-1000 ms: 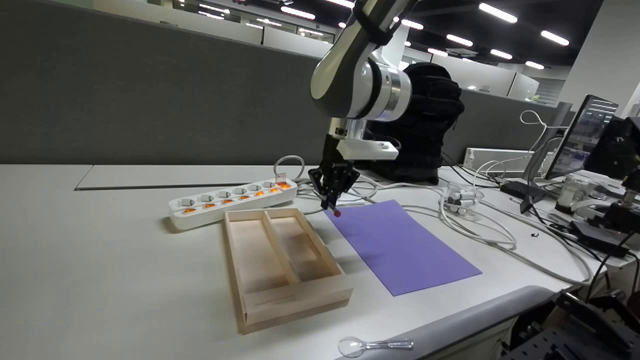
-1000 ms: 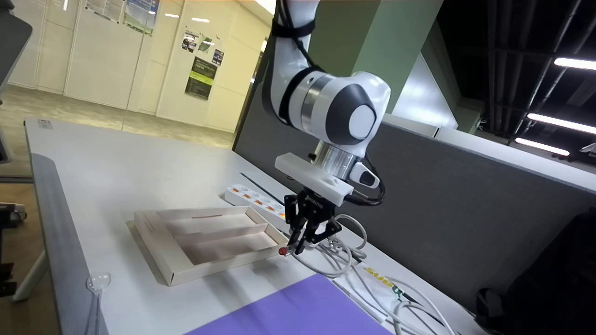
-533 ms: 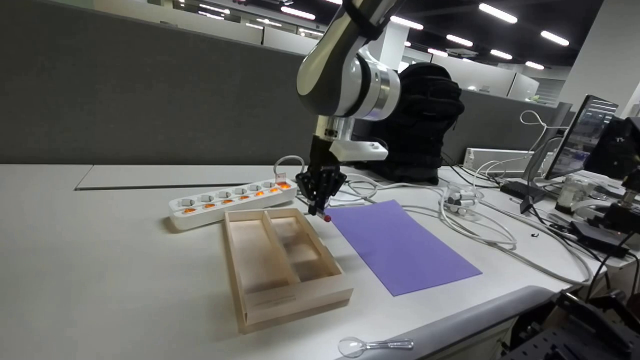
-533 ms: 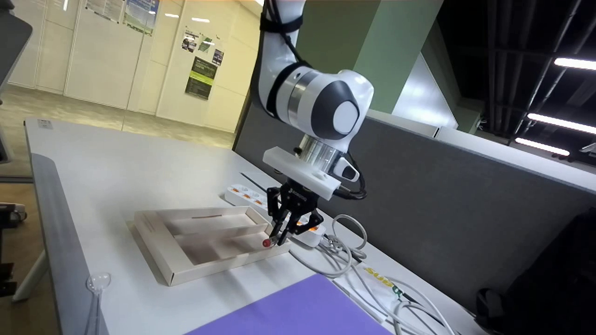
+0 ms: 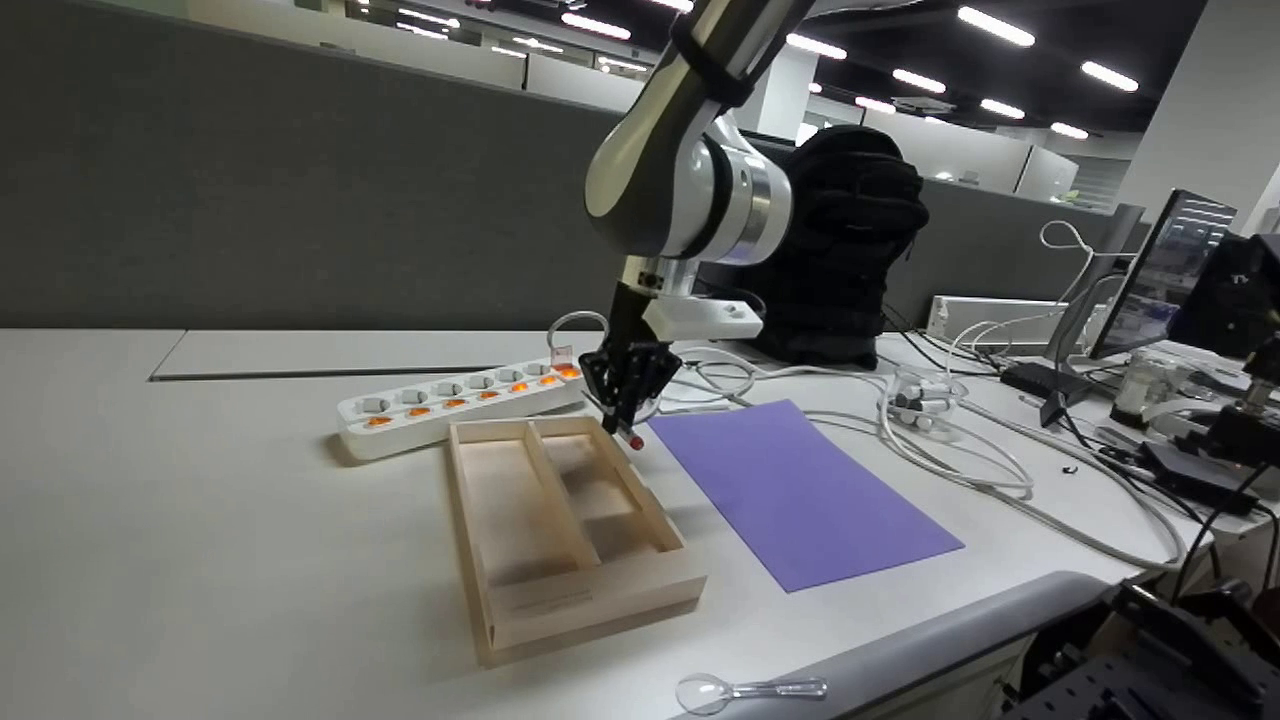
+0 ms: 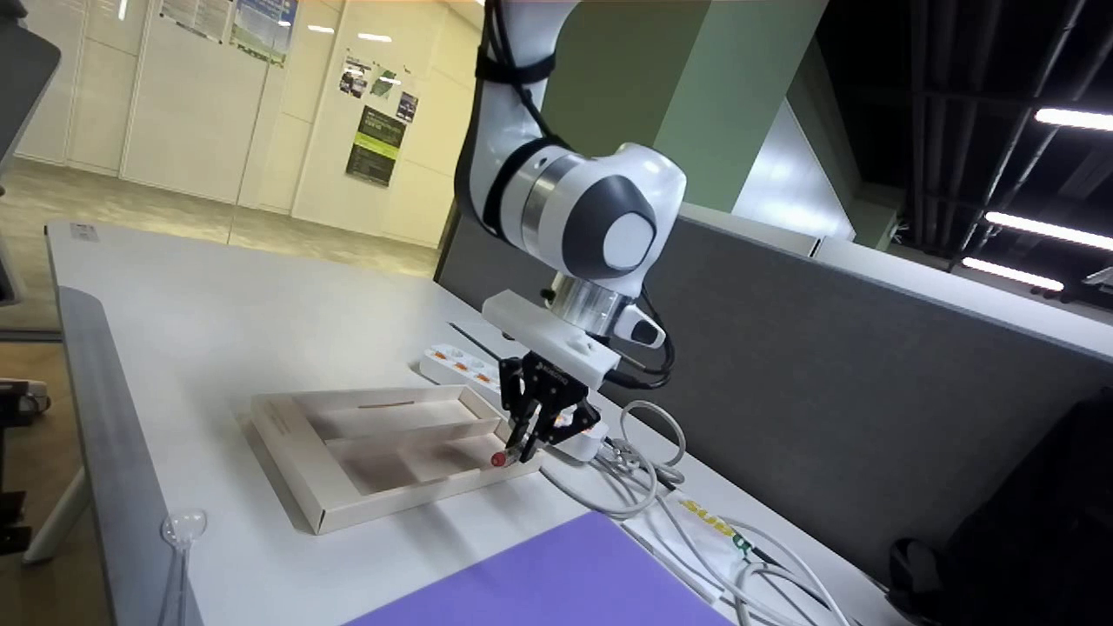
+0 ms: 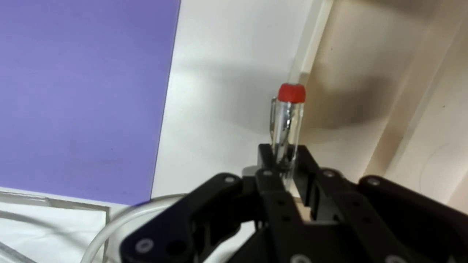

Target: Put the screwdriver on the tray

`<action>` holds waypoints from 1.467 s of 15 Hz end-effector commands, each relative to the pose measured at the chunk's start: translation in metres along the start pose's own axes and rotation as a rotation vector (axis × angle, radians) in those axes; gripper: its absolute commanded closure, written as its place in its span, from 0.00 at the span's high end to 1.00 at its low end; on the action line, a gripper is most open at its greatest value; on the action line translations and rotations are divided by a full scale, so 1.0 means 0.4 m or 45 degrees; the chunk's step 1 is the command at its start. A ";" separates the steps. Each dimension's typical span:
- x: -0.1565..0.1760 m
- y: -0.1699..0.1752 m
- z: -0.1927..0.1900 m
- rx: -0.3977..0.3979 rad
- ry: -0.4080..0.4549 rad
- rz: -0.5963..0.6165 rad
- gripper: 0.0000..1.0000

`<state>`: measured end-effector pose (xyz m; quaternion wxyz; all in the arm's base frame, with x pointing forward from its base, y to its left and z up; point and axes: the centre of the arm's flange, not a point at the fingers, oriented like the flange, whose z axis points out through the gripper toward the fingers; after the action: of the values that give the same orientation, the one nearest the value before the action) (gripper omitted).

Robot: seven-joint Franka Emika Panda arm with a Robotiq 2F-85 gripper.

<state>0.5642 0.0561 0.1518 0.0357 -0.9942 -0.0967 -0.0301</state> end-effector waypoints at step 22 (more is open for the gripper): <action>-0.004 -0.102 -0.027 0.174 -0.068 0.298 0.05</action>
<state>0.5570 0.0892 0.1735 0.1009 -0.9949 0.0055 0.0012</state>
